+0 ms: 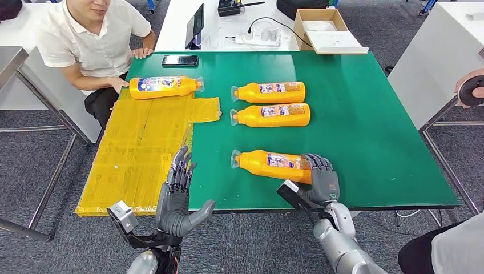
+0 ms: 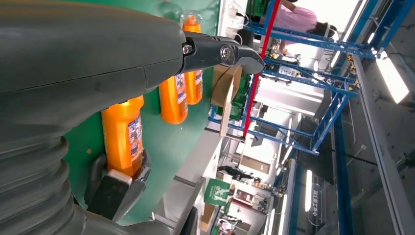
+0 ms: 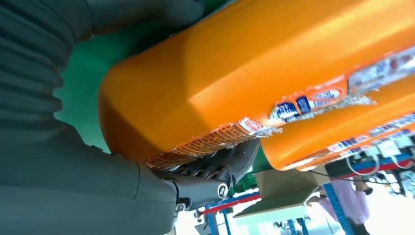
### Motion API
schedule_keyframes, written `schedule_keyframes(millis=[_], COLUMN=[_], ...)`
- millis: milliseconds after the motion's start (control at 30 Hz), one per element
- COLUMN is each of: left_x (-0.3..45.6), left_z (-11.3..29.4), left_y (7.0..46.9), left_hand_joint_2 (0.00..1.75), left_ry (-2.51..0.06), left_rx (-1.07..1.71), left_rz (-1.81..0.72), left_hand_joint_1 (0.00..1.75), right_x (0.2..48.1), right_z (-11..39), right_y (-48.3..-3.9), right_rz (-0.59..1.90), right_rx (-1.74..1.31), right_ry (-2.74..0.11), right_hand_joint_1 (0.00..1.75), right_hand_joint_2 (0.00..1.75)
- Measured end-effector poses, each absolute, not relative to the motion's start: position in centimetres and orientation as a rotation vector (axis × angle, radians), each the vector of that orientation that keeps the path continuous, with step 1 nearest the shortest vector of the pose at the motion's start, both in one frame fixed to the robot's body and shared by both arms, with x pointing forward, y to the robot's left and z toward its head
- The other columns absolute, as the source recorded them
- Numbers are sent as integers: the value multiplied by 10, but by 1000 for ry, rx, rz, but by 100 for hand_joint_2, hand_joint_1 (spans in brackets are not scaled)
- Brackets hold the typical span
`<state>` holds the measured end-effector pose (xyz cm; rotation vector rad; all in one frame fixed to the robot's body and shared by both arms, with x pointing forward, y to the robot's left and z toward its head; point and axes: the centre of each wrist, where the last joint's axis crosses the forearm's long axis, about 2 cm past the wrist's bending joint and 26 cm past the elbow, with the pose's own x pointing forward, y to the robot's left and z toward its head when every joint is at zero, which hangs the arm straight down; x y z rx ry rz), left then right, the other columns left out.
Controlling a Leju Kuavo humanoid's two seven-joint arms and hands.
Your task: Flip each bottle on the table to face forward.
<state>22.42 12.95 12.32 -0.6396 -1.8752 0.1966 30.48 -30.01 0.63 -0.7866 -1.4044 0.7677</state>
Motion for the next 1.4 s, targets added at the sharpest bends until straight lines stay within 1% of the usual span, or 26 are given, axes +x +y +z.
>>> schedule_keyframes(millis=[133, 300, 567, 667, 1000, 1200, 1400], left_x=[224, 225, 226, 225, 220, 216, 213], left_z=[123, 123, 121, 120, 117, 110, 106], left_y=[130, 129, 133, 134, 131, 130, 124], left_hand_joint_2=[175, 175, 175, 175, 175, 175, 175], left_ry=[-1870, -1832, -1802, -1781, -1738, -1746, -1738], left_rx=[-613, -532, -341, -318, -415, -552, -683], left_rz=[219, 307, 445, 477, 466, 341, 203], left_hand_joint_1=[0, 0, 0, 0, 0, 0, 0], right_x=[300, 289, 279, 278, 274, 271, 264], right_z=[2, -3, -3, 0, 14, 26, 36], right_y=[-295, -284, -270, -266, -252, -232, -195], right_rz=[715, 623, 482, 420, 274, 278, 333], right_rx=[-737, -700, -691, -692, -664, -563, -422], right_ry=[-1478, -1558, -1626, -1650, -1746, -1823, -1916], right_hand_joint_1=[175, 175, 175, 175, 175, 175, 175], right_hand_joint_2=[175, 175, 175, 175, 175, 175, 175])
